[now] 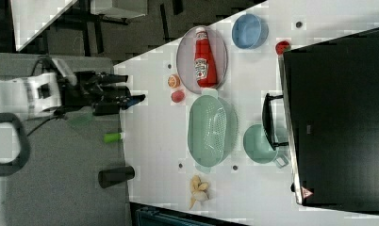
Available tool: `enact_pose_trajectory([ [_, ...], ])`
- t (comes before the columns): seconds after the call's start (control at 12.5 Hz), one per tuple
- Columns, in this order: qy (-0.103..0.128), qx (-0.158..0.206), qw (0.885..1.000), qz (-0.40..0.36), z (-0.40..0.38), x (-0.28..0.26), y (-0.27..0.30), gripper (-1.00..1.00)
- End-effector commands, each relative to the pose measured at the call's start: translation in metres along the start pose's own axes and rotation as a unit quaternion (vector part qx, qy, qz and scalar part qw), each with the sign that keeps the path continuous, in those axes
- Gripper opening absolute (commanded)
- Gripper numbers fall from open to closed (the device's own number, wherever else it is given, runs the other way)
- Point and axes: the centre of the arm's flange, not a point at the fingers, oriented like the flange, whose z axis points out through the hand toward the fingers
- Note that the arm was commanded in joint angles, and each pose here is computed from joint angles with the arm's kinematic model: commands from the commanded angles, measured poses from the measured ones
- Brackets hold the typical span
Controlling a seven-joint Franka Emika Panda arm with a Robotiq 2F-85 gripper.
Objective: Drag strainer left to right.
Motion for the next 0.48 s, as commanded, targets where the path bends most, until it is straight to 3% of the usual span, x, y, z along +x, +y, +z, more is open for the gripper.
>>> enact_pose_trajectory([
  [0.08,-0.037,-0.013,0.997,-0.06,-0.0268,-0.014,0.0095,1.0],
  [0.24,-0.054,-0.026,0.997,-0.056,-0.03,-0.0158,0.017,1.0],
  [0.48,-0.057,-0.026,0.996,-0.059,-0.0289,-0.0177,0.0153,1.0],
])
